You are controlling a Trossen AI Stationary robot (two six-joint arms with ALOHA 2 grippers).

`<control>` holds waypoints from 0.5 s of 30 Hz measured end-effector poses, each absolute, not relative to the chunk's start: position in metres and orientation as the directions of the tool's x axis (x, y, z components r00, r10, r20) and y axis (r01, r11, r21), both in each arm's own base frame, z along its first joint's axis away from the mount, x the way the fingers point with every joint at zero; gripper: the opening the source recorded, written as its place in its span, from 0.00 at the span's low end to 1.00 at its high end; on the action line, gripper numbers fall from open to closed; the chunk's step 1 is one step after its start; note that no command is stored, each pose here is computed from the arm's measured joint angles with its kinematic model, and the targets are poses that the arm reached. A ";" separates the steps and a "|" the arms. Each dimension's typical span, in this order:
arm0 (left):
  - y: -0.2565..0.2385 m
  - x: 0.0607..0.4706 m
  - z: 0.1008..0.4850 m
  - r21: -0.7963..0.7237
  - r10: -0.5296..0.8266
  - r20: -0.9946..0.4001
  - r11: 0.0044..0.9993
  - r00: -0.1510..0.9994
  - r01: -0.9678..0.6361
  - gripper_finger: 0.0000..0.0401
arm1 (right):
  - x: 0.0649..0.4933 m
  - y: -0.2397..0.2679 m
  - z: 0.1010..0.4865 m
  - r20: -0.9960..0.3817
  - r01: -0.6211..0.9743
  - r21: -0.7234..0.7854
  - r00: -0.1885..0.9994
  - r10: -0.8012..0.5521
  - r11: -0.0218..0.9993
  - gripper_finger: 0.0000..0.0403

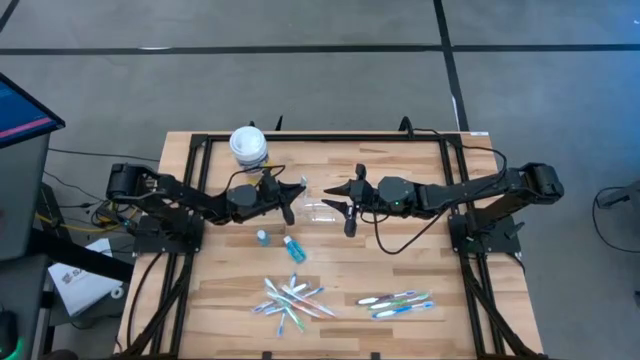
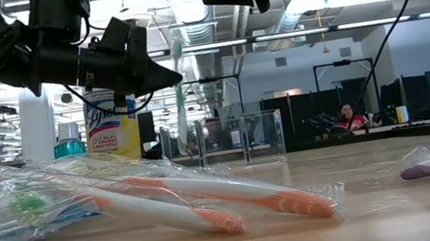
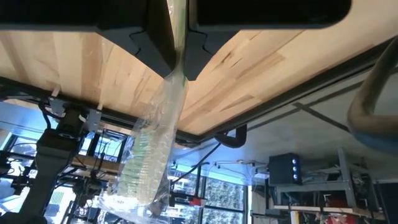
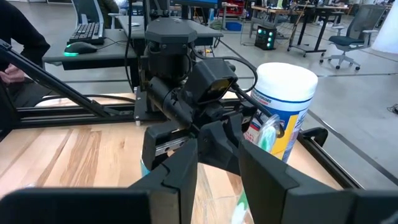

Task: Pick & Place toothbrushing station
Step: Put the top right green toothbrush into the transparent organizer

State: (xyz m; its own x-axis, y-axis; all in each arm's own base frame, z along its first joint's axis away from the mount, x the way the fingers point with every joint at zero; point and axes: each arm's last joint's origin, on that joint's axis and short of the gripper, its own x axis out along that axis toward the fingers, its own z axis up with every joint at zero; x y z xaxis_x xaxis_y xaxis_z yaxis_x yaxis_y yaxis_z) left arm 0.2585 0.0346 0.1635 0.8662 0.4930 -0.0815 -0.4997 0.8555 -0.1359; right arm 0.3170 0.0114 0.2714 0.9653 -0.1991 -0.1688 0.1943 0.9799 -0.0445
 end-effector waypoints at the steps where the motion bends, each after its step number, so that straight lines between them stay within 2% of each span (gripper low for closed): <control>1: 0.035 0.258 0.163 -0.135 0.493 -0.084 0.855 0.866 -0.500 0.02 | 0.317 0.011 0.271 -0.169 0.194 -0.044 0.965 -0.199 0.980 0.27; 15: 0.035 0.262 0.146 -0.151 0.508 -0.141 0.837 0.850 -0.526 0.02 | 0.317 0.011 0.271 -0.169 0.194 -0.044 0.965 -0.199 0.980 0.27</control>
